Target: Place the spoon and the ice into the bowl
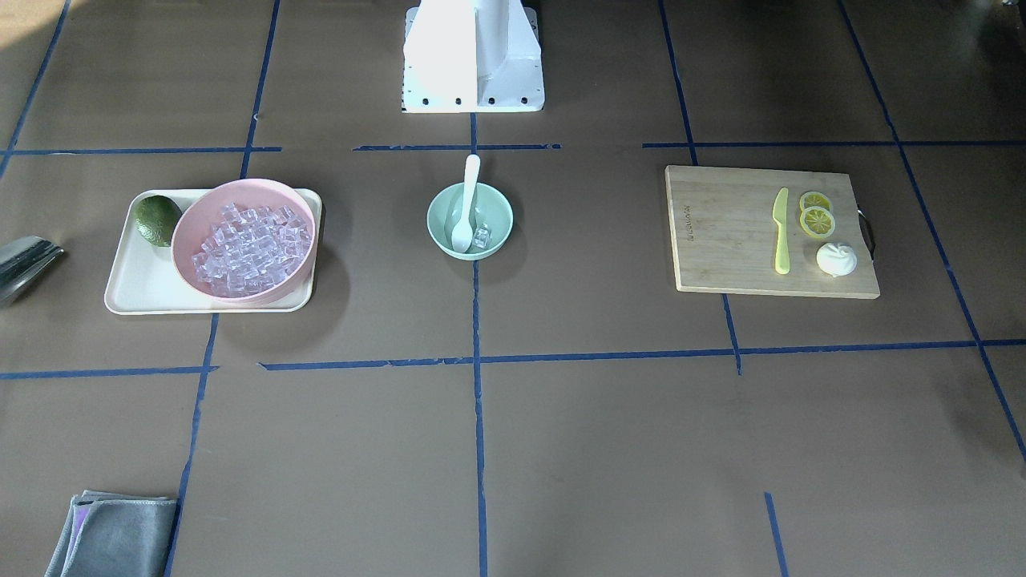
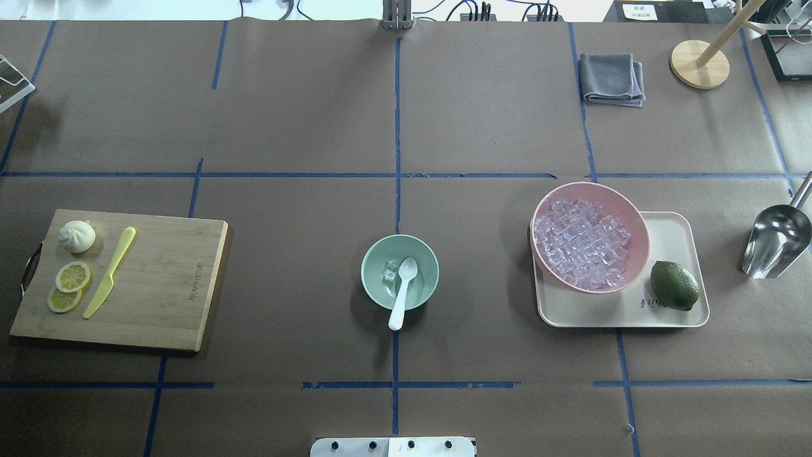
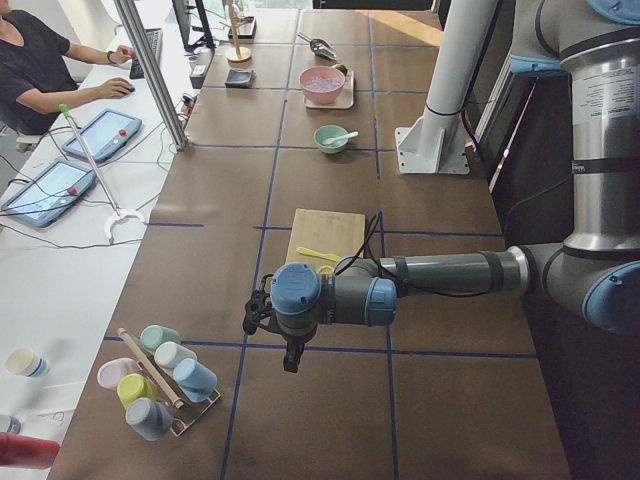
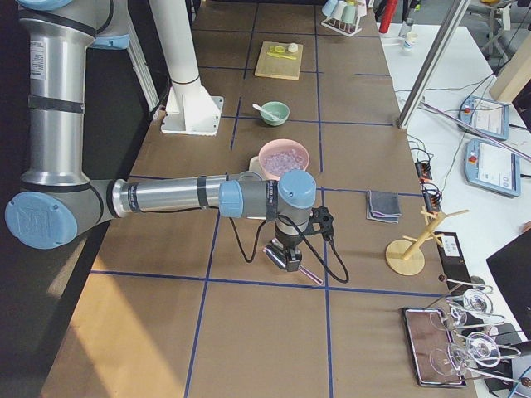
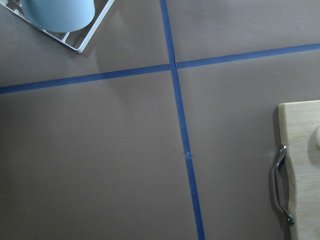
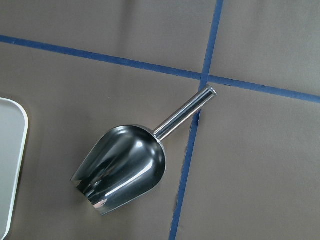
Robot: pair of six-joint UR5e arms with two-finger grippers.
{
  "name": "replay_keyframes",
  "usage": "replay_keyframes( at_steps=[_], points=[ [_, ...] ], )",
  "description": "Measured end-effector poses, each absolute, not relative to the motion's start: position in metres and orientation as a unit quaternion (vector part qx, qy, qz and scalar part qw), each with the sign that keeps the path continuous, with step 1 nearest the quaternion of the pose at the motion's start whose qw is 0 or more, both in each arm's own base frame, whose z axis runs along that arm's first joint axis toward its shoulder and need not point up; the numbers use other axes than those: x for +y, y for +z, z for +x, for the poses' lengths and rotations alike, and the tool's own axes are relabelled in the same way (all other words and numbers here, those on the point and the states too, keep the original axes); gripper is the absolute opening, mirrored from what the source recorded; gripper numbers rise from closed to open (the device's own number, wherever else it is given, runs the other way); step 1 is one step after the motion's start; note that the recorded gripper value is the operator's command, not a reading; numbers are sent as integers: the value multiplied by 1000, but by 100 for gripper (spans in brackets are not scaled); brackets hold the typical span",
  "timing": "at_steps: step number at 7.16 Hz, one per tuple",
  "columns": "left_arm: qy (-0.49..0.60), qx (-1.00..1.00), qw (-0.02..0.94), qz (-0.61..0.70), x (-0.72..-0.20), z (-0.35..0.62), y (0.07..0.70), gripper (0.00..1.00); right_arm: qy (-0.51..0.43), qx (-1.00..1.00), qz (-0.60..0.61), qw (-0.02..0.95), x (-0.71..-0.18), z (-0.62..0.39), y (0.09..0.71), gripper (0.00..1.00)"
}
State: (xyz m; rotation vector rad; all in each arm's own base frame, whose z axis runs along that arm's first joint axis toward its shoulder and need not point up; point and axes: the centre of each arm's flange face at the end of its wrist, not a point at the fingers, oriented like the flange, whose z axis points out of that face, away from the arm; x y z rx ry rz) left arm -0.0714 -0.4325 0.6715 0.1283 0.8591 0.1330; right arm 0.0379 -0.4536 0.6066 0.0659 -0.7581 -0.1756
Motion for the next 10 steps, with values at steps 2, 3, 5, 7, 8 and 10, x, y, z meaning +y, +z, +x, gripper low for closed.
replay_keyframes(
  at_steps=[2,3,5,7,8,10],
  points=[
    [66,416,906,46,-434,-64,660,100,-86,-369,31,925,-455,38,610,99],
    [63,409,910,11,-436,-56,653,100,-86,-368,31,925,-455,37,610,99],
    [63,370,926,-34,-431,-53,640,100,-88,-368,33,925,-457,36,608,99],
    [67,360,930,-39,-430,-53,636,100,-91,-368,34,925,-456,36,609,99],
    [69,360,930,-37,-431,-53,634,100,-91,-368,33,925,-455,36,610,99],
    [71,360,930,-32,-431,-53,632,100,-91,-368,32,925,-453,36,612,99]
  ],
)
